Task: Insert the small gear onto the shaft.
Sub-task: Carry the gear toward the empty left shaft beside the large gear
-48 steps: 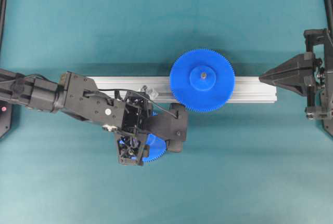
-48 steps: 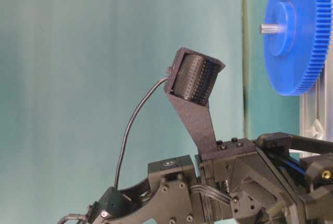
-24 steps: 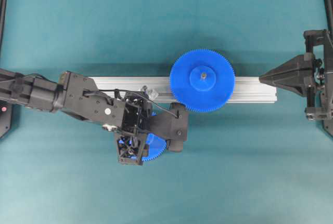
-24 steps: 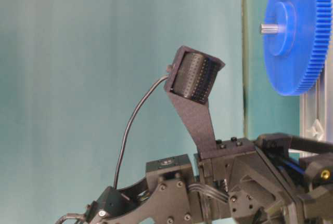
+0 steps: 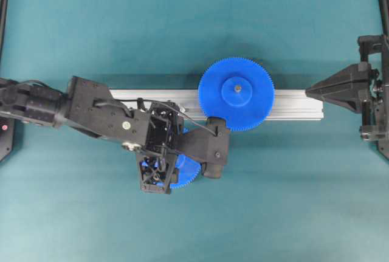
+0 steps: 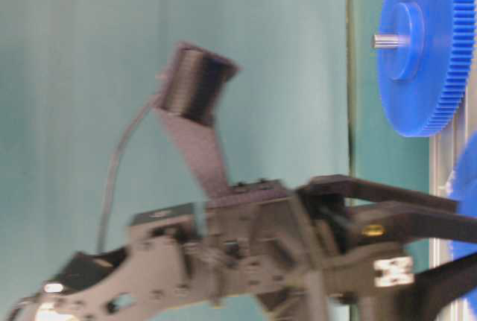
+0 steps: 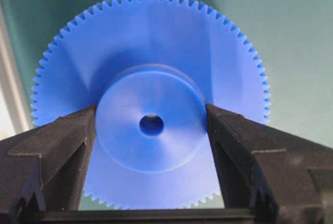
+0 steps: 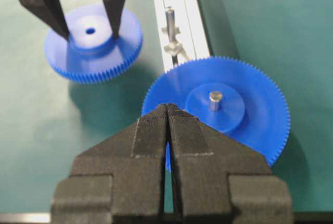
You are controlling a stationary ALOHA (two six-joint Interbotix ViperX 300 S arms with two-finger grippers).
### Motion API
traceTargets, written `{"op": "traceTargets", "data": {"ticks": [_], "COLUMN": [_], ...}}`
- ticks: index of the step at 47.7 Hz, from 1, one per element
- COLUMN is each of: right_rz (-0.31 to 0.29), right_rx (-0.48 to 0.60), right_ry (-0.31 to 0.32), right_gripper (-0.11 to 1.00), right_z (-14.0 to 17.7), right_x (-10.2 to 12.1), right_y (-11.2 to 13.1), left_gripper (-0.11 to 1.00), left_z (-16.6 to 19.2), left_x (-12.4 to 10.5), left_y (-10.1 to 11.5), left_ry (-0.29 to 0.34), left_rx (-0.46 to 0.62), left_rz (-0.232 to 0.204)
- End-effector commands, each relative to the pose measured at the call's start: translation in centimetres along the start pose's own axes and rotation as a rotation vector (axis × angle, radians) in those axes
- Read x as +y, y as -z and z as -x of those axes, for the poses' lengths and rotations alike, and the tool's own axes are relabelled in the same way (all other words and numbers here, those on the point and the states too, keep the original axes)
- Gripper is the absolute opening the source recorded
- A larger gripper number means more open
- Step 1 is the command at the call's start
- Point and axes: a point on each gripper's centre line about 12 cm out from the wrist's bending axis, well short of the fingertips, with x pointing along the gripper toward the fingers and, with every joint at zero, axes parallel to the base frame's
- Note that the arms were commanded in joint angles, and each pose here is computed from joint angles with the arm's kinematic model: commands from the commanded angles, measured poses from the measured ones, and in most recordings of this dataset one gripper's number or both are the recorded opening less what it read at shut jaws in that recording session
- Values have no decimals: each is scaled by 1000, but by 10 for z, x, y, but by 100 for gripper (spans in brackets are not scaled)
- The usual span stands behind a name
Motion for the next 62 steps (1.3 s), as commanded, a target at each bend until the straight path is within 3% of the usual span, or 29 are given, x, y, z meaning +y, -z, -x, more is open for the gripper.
{"op": "traceTargets", "data": {"ticks": [1, 13, 28, 35, 62], "right_rz": [-10, -8, -10, -10, -8], "right_rx": [-17, -18, -17, -15, -15], "right_ry": [-1, 0, -1, 0, 0], "right_gripper": [3, 3, 3, 3, 3], "right_z": [1, 1, 1, 1, 1], "right_x": [0, 0, 0, 0, 0], "right_y": [-5, -6, -6, -5, -5], "left_gripper": [69, 69, 69, 69, 69], "left_z": [35, 69, 94, 108, 124], "left_x": [-1, 4, 19, 26, 52], "left_y": [-14, -15, -5, -4, -8], "left_ry": [2, -1, -20, -30, -63], "left_rx": [-91, -156, -129, -157, -170], "left_rz": [-2, 9, 30, 7, -5]}}
